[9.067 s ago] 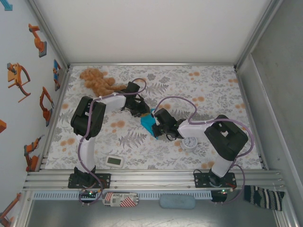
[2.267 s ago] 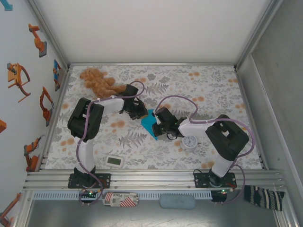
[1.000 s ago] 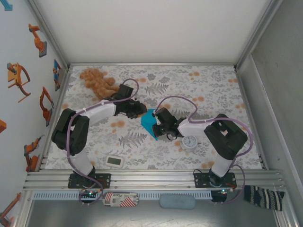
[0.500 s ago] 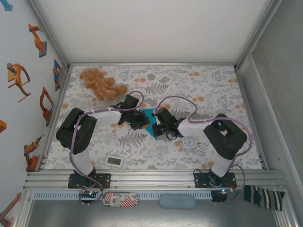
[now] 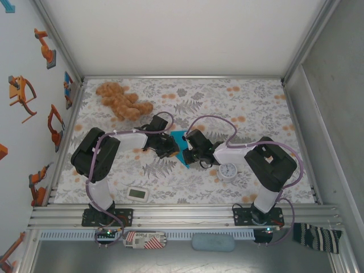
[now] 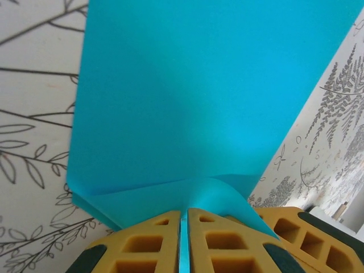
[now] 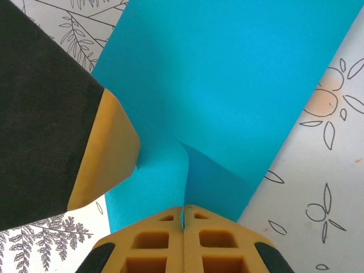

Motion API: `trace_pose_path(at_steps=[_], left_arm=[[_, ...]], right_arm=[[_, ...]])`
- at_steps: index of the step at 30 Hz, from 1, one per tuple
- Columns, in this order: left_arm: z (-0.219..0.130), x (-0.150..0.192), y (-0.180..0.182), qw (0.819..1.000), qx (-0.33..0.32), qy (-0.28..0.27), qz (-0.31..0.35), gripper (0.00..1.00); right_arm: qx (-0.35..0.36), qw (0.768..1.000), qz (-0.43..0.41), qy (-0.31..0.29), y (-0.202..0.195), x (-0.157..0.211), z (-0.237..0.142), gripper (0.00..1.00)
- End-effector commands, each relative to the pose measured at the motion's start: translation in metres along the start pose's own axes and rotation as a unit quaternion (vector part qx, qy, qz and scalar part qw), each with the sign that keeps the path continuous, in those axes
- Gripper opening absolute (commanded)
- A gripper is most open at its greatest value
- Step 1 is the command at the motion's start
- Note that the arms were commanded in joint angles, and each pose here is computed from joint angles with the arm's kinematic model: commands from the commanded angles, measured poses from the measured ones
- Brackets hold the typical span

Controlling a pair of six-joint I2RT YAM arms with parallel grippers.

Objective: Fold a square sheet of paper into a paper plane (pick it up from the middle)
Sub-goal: Third fold the triangle at the center of the table.

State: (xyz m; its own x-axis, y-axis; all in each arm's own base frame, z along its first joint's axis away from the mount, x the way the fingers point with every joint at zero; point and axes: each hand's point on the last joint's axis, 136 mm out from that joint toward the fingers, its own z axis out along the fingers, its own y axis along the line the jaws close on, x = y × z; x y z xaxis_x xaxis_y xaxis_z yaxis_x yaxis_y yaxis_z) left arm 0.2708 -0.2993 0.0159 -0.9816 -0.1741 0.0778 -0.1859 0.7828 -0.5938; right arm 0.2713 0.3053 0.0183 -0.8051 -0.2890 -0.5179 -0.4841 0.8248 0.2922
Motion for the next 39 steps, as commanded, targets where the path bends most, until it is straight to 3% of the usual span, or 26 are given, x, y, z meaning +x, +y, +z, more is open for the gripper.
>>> trace_pose_path(at_steps=[1, 19, 31, 34, 39], left_arm=[[0.004, 0.001, 0.005, 1.0, -0.017, 0.005, 0.005, 0.13], [0.012, 0.006, 0.035, 0.998, -0.069, 0.013, -0.005, 0.12], [0.018, 0.01, 0.048, 0.997, -0.08, 0.013, -0.005, 0.1], [0.017, 0.004, 0.044, 0.997, -0.072, 0.0, -0.009, 0.1], [0.014, -0.013, 0.032, 0.997, -0.061, -0.038, -0.017, 0.1]], right_arm=[[0.016, 1.0, 0.01, 0.018, -0.009, 0.009, 0.005, 0.0], [0.016, 1.0, 0.012, -0.009, -0.005, -0.008, -0.01, 0.0], [0.031, 0.995, 0.076, -0.062, -0.016, -0.034, -0.055, 0.31], [0.013, 0.992, 0.108, -0.059, -0.013, -0.037, -0.059, 0.33], [-0.024, 0.989, 0.136, -0.045, -0.003, -0.042, -0.058, 0.27]])
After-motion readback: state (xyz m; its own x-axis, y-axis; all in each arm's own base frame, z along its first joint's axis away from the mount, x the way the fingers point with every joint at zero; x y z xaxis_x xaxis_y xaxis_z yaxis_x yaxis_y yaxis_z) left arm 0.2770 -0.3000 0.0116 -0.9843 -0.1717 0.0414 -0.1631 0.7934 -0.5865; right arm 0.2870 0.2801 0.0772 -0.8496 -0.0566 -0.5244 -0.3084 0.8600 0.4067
